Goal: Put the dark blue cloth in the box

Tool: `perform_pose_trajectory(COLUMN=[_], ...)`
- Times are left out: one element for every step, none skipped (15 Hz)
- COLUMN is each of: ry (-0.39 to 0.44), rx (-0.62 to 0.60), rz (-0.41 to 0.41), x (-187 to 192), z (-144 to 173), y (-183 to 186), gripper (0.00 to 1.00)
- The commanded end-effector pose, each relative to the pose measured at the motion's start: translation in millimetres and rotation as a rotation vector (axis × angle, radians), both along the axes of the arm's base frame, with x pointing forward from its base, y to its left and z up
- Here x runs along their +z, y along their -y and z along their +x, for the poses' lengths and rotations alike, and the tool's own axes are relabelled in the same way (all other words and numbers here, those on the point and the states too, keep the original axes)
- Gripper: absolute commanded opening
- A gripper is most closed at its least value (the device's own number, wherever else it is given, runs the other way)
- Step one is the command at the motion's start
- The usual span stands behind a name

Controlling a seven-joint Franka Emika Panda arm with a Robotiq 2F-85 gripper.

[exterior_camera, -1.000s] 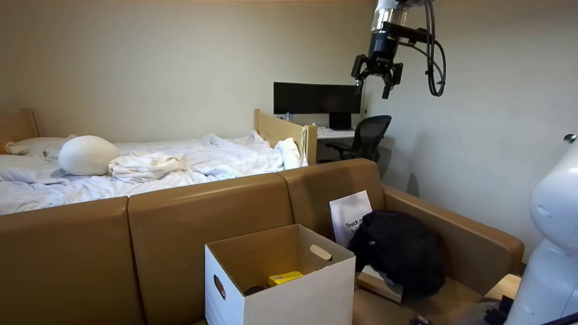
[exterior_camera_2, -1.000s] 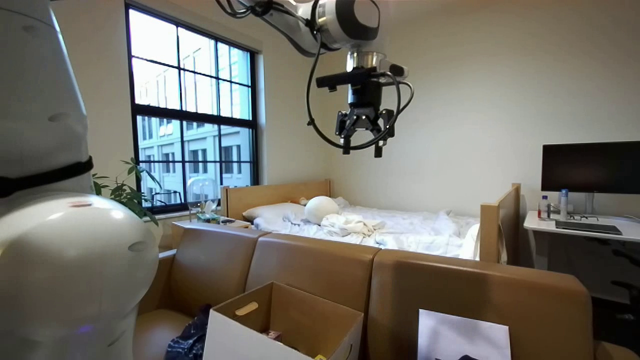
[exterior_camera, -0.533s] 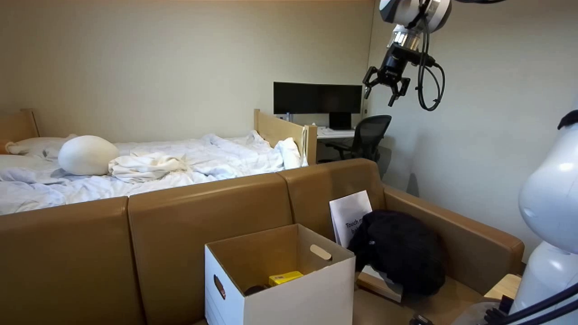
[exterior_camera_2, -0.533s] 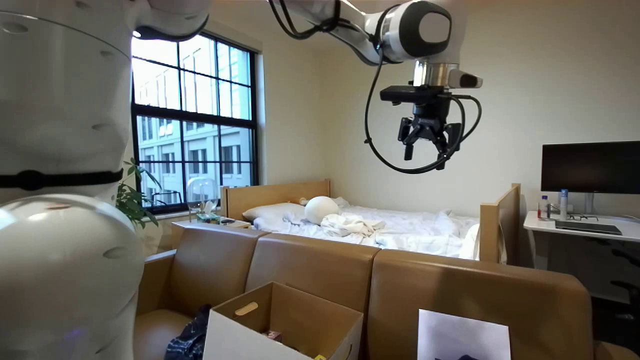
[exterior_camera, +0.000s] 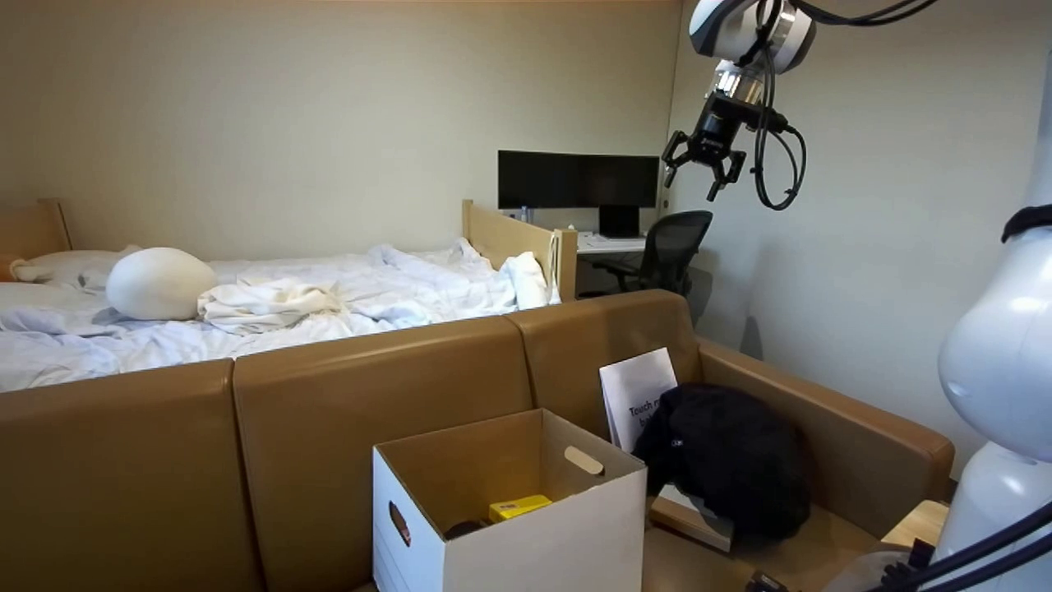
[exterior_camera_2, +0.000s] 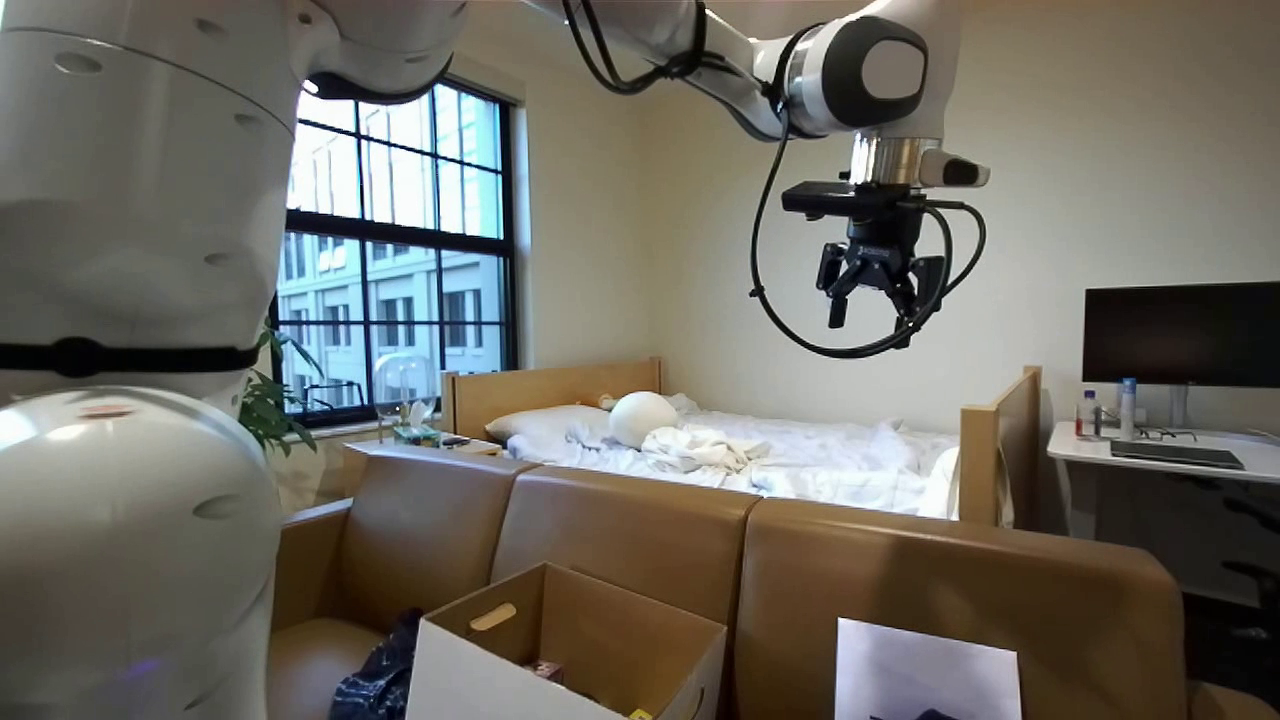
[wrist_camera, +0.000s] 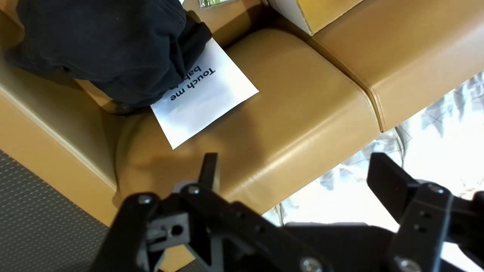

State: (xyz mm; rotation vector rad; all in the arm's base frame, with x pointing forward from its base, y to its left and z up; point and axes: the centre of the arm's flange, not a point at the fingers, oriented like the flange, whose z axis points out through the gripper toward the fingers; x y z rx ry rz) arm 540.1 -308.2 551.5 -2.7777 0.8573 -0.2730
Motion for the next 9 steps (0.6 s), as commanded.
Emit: perform_pose_trajectory(ry=[0.001,-0.010,-0.035,-0.026,-0.040,-0.046,-0.082,-0.101,-0.113], rx=[-0.002,-0.004,-0.018,-0.060,-0.103,-0.138,-0.166,-0.196,-0.224], rz=[0.012,0.024,0.042,0.068,0.085,0.104,0.156,0.199,0.228], x=[-8.9,-23.9,-46.3,-72.1,-93.5,-115.5,-141.0,-167.9,-194.4], z=[5.2,12.8,21.4,28.5,29.8,33.7,36.8,40.7,45.8], y=[3.2,11.2,23.6,37.6,48.0,60.9,74.9,88.5,100.9], gripper=[1.00,1.00,1.00,1.00,1.00,1.00,1.00,1.00,1.00])
